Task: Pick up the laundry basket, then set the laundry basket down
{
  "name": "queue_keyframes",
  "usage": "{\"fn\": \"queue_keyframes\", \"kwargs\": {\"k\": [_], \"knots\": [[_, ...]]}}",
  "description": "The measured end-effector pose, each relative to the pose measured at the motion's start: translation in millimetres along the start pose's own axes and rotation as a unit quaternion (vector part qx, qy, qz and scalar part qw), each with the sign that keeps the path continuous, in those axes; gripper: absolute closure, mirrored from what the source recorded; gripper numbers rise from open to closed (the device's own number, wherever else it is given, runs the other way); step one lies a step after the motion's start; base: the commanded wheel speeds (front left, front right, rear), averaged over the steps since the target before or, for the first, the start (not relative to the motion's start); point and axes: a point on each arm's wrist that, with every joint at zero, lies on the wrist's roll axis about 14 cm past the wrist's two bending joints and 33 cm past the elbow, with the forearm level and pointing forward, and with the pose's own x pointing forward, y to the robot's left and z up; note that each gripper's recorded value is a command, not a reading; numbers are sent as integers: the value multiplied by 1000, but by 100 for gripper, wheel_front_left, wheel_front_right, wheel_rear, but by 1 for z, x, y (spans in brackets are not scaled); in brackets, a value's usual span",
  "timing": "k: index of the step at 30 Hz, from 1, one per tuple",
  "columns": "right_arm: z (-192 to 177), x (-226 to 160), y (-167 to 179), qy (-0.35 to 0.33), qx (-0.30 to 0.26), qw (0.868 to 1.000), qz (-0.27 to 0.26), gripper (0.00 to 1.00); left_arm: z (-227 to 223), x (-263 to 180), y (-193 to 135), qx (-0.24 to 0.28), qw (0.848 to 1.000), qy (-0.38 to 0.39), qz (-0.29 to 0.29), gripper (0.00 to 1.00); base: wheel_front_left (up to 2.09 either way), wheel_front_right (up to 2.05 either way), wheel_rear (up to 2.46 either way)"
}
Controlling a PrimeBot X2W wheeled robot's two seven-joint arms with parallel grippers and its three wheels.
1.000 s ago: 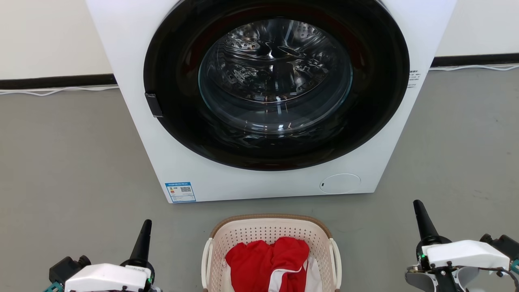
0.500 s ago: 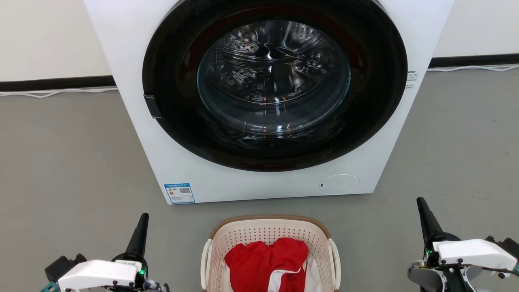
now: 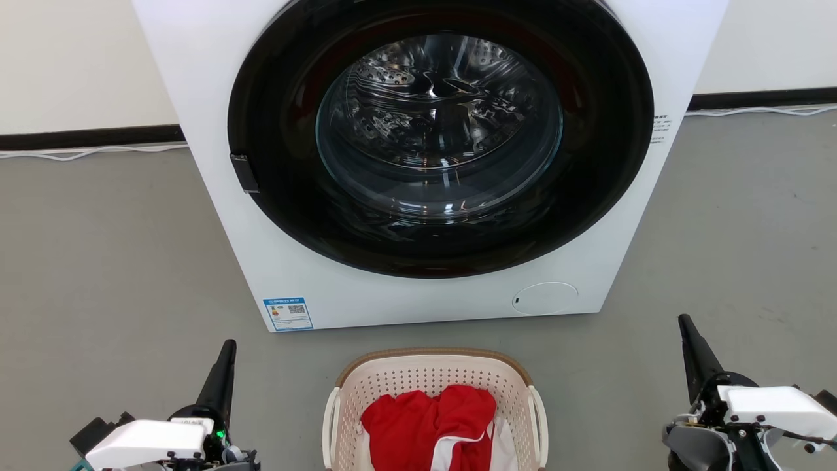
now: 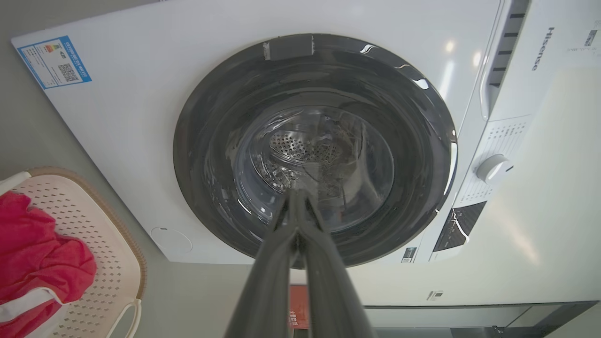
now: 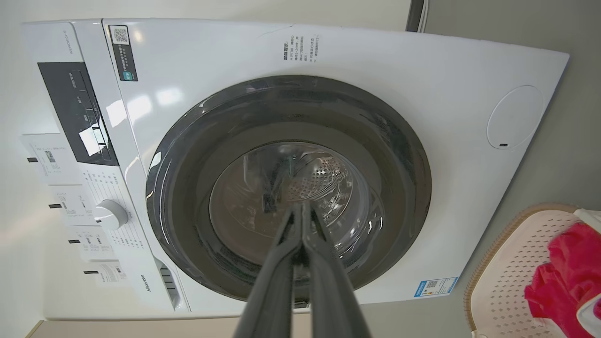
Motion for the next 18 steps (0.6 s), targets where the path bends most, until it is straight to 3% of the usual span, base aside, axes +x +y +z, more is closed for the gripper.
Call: {"fn": "queue_keyframes", "kwargs": {"k": [8,18], "knots": [[2,0,7,1,43,999,13,100,2,0,-4,-39,999,-2,-9,100,0,0,0],[2,0,7,1,45,999,14,100,3,0,-5,-42,999,-3,-10,100,0,0,0]]}}
